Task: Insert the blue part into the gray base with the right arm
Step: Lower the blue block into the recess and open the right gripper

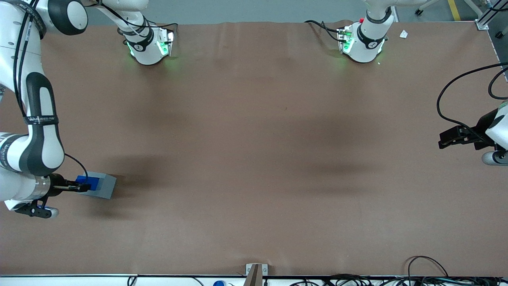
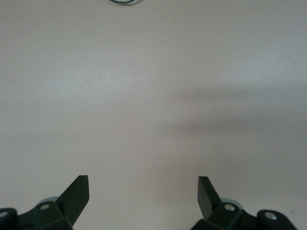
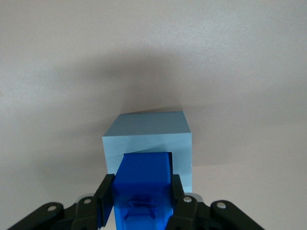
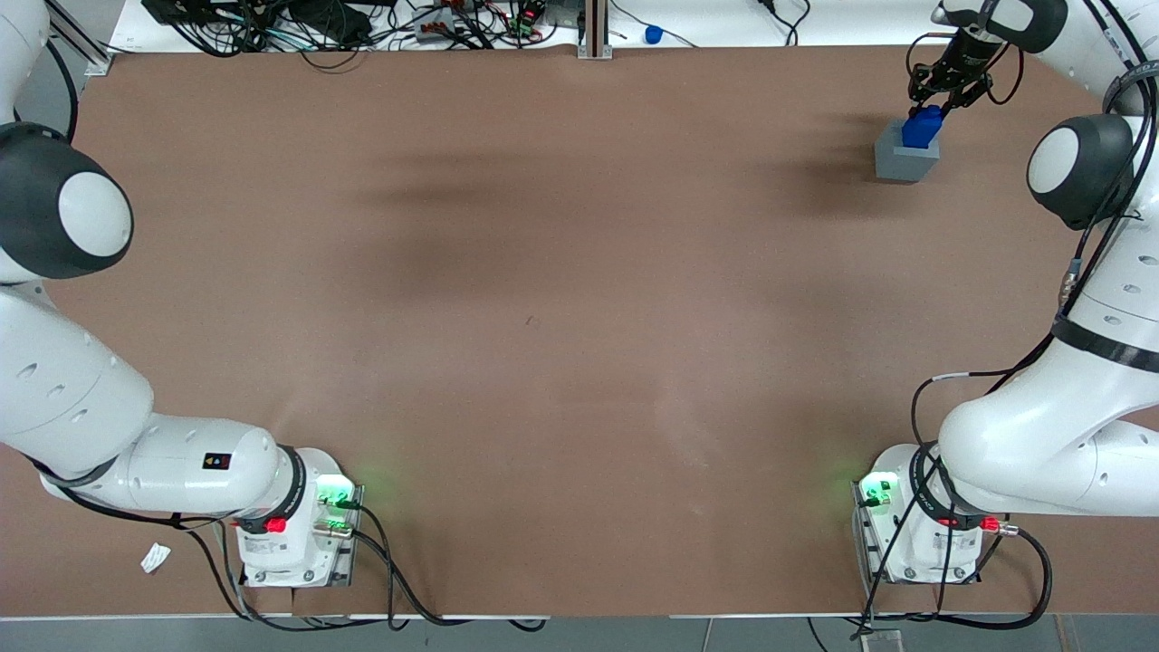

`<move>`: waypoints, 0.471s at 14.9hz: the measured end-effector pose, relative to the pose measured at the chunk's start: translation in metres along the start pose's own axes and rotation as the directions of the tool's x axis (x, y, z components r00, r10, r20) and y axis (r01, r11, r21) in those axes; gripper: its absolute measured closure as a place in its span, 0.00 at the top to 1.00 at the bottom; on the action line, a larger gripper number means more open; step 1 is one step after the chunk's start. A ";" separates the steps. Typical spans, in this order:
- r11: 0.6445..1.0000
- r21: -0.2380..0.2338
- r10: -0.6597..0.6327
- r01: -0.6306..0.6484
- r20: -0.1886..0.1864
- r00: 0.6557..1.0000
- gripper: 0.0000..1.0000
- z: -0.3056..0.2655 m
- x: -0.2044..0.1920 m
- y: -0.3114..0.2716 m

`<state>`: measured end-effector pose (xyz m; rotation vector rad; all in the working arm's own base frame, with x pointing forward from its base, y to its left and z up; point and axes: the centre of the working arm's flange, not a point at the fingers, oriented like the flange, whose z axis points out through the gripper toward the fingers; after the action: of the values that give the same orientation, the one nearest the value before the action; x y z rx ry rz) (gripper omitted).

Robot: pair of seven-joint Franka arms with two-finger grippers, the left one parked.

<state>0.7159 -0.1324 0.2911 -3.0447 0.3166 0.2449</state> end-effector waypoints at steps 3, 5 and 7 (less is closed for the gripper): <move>1.000 0.015 0.012 -0.012 -0.011 1.000 0.51 -0.001 0.001 0.005; 1.000 0.016 0.010 -0.010 -0.019 1.000 0.66 0.004 0.004 0.004; 1.000 0.017 0.008 -0.008 -0.016 1.000 0.84 0.011 0.005 0.002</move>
<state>0.7190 -0.1345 0.2792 -3.0309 0.3298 0.2168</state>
